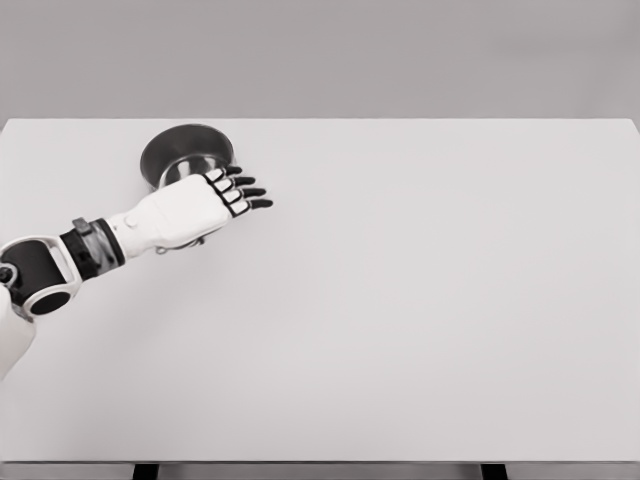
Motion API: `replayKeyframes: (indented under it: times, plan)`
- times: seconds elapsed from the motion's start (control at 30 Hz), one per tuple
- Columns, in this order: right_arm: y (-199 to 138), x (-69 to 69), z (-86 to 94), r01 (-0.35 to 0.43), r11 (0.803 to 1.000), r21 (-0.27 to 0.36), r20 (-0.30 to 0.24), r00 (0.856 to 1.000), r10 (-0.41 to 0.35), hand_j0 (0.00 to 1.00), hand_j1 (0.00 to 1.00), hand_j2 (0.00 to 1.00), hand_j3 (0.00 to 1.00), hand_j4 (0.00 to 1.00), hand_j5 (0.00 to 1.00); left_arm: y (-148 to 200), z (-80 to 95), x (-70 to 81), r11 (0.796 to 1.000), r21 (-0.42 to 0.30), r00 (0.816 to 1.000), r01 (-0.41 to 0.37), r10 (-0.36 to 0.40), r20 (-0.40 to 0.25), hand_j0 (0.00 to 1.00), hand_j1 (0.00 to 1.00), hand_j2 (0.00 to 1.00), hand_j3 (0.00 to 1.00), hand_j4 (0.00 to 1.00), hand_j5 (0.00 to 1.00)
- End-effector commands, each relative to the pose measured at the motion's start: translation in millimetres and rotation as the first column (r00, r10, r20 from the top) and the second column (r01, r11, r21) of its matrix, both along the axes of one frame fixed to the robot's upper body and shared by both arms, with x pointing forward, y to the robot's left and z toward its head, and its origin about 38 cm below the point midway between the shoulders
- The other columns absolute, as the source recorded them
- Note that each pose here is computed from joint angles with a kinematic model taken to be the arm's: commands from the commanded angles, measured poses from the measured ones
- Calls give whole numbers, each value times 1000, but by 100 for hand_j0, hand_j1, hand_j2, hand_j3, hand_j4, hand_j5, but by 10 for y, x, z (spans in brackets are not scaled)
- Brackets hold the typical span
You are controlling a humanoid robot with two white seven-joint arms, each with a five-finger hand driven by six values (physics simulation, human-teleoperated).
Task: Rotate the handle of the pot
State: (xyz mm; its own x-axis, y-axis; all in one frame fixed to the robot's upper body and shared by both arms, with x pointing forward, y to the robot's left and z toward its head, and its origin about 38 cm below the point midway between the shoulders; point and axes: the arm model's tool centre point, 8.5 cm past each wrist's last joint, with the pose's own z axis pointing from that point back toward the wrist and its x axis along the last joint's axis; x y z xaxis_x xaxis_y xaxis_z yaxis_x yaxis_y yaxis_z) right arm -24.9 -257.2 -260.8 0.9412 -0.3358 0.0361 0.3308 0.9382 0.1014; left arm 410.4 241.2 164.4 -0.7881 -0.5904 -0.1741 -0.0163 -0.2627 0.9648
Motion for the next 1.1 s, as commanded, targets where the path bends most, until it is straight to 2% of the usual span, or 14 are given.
replayKeyframes:
  times: [0.0,0.47,0.57,1.07]
  plan:
    - [0,-9,0,0,1000,0,0,1000,0,100,100,100,100,100,100,43,-20,-7,1000,11,1000,-2,2,-9,100,100,100,100,100,100]
    - [0,-9,0,0,1000,0,0,1000,0,100,100,100,100,100,100,152,68,8,1000,23,1000,-16,16,8,100,100,100,100,100,100]
    - [0,0,0,0,1000,0,0,1000,0,100,100,100,100,100,100,333,79,-11,997,69,999,-36,35,5,100,100,100,100,100,100]
    - [0,-10,0,0,1000,0,-2,1000,0,100,100,100,100,100,100,450,119,-2,994,94,999,-52,51,12,100,100,100,100,100,100]
